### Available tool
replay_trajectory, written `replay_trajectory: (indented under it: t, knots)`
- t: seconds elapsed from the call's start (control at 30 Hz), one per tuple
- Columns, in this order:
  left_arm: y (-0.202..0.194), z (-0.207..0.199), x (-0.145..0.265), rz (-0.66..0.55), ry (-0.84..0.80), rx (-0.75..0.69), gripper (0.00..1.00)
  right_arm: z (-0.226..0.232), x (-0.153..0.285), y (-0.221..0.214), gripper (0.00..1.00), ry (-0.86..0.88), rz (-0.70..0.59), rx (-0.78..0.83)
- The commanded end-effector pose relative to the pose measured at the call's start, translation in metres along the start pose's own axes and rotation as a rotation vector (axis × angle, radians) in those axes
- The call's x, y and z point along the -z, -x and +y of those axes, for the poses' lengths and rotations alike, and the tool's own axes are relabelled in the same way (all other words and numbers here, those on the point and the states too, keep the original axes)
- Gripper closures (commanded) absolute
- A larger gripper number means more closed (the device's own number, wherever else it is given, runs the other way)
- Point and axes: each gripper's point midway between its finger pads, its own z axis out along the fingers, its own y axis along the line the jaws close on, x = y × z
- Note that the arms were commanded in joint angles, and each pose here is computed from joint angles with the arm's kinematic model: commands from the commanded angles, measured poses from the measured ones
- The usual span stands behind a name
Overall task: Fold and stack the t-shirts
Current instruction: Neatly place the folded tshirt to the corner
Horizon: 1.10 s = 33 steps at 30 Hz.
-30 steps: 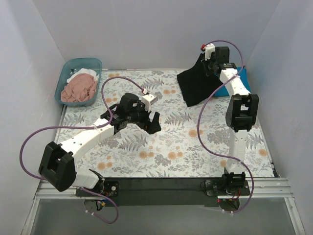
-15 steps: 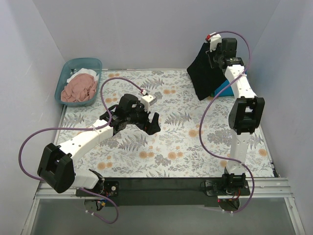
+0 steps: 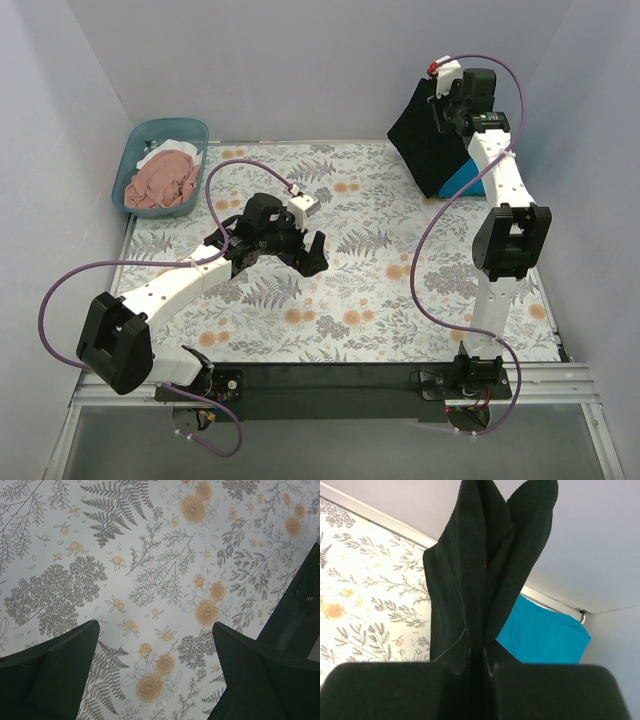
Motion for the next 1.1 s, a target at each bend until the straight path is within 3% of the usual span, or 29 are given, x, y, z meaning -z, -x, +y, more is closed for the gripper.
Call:
replay_trajectory:
  t: [0.0, 0.27, 0.67, 1.07]
  knots:
    - [0.013, -0.004, 0.011, -0.058, -0.005, -0.031, 0.03, -0.022, 0.048, 0.071, 0.99, -0.066, -0.174, 0.046]
    - [0.013, -0.004, 0.01, -0.054, -0.009, -0.037, 0.02, -0.027, 0.056, 0.067, 0.99, -0.074, -0.156, 0.02]
    - [0.012, -0.004, 0.008, -0.04, -0.022, -0.049, 0.02, -0.038, 0.034, 0.04, 0.99, -0.085, -0.1, 0.009]
    - [0.007, -0.001, 0.003, -0.018, -0.013, -0.042, 0.02, -0.085, 0.021, 0.01, 0.99, -0.164, -0.05, 0.048]
